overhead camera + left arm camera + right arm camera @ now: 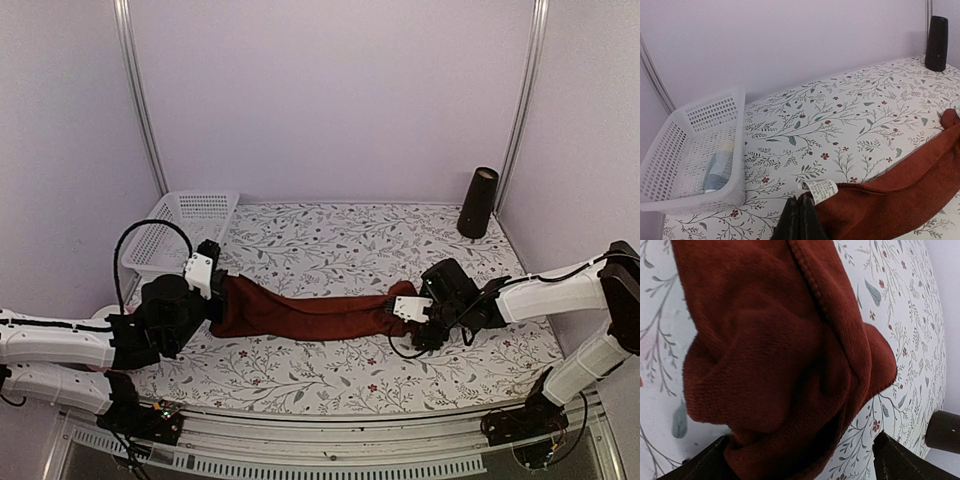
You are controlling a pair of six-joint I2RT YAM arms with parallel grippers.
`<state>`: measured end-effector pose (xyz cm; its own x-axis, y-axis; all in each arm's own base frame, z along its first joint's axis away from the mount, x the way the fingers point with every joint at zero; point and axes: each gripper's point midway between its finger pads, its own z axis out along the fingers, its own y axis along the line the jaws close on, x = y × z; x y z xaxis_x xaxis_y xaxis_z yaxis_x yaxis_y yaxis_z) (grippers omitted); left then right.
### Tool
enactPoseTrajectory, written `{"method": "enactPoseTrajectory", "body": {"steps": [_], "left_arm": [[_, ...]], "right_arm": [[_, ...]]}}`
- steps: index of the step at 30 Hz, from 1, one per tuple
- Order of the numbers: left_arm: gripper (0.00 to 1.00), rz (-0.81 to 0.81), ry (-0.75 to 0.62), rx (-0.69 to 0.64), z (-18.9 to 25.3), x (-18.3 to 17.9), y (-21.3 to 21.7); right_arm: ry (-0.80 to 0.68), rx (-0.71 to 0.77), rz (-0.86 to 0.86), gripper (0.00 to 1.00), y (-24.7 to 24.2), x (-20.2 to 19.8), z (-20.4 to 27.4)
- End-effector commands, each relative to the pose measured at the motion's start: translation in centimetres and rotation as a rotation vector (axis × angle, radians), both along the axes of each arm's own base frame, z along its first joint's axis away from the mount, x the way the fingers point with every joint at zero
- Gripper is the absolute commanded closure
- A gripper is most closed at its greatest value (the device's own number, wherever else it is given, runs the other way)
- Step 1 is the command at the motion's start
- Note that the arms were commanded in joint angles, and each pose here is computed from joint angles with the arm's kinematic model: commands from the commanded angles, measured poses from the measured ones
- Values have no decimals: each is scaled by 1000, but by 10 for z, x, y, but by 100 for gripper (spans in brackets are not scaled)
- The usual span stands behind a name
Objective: Roll the towels
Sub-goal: Pick up the towel from the center of the board.
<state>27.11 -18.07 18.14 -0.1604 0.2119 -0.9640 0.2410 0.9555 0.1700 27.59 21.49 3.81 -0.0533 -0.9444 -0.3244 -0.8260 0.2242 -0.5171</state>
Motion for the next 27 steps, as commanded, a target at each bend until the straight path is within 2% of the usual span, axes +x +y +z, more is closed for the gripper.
{"method": "enactPoseTrajectory", "body": {"steps": [1,12,16,23,27], "left_arm": [[100,14,-33,-14,5,-2,6],[100,5,-31,-14,3,-2,5],[100,-1,-28,-19,2,-2,4],[100,-7,-24,-20,1,-2,3],[100,-7,-24,-23,1,-2,3]], "right_arm": [[-48,-22,-136,1,-38,18,10],[-92,-67,-207,0,-88,22,23],[-107,-102,-239,6,-102,26,21],[-91,-121,-282,6,-108,26,11],[-169,-153,-412,4,-131,47,28]]}}
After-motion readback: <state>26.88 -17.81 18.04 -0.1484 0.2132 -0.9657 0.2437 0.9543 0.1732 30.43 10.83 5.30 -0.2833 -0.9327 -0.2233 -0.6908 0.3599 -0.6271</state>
